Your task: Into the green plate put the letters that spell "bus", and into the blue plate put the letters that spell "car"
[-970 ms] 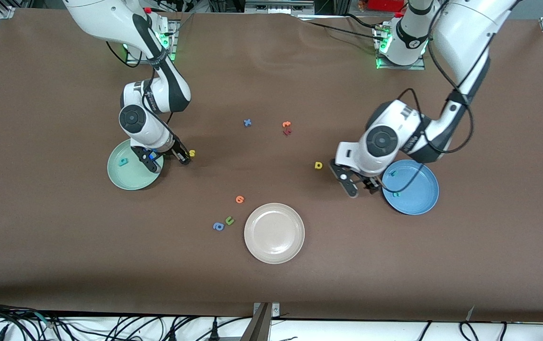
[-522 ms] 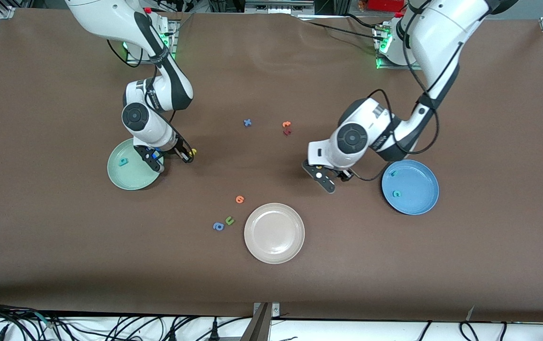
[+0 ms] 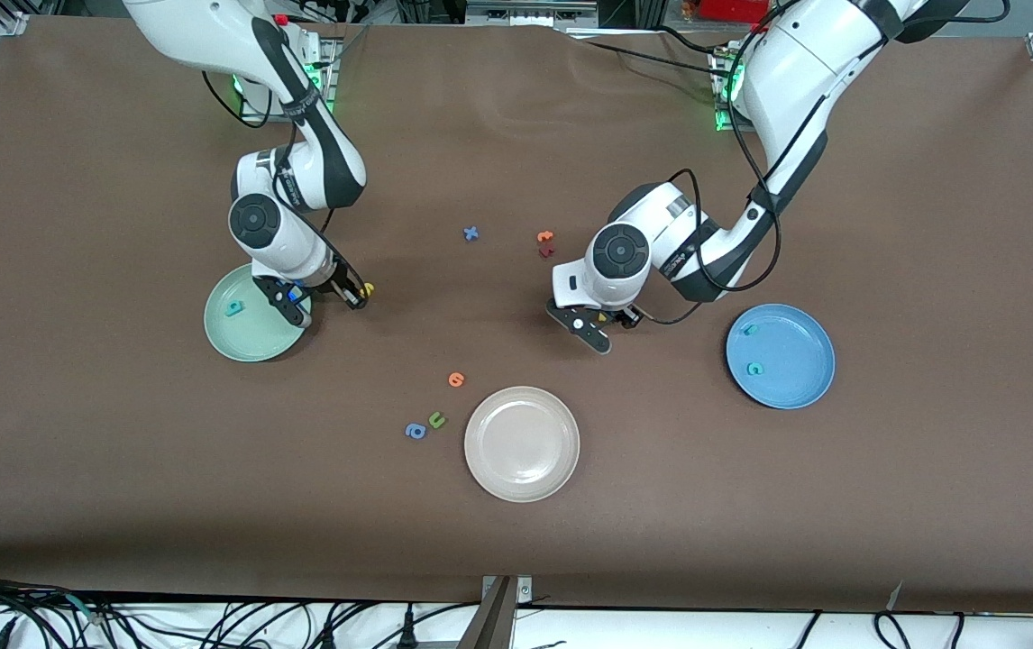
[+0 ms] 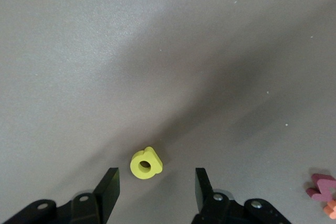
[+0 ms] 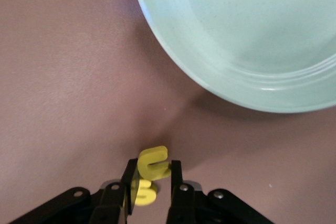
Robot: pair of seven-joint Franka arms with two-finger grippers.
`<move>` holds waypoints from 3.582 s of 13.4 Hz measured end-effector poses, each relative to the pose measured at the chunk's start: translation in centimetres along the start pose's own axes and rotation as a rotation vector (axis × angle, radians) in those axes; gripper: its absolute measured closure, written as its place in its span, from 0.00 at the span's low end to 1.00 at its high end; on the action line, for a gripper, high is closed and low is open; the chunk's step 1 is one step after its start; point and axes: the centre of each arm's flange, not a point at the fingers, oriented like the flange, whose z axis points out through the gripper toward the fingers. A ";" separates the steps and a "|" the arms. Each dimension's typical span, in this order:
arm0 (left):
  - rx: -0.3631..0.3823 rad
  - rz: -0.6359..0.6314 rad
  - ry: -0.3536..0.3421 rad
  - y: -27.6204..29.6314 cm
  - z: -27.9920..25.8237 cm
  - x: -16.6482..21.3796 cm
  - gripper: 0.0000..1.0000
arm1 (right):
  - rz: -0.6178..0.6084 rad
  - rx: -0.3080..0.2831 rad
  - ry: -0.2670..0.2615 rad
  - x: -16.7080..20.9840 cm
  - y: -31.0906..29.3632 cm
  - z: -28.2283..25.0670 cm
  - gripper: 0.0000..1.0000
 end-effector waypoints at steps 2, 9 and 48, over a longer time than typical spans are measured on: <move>0.043 0.031 0.000 -0.3 0.5 0.0 0.33 | -0.009 -0.022 -0.034 1.4 -0.2 -4.0 0.72; 0.043 0.008 -0.007 0.9 2.8 0.2 0.34 | -0.167 -0.046 -0.089 13.3 8.3 -10.5 0.72; 0.030 -0.298 -0.085 -23.6 -33.2 -15.7 0.00 | -0.096 -0.056 -0.057 9.4 1.6 -10.3 0.01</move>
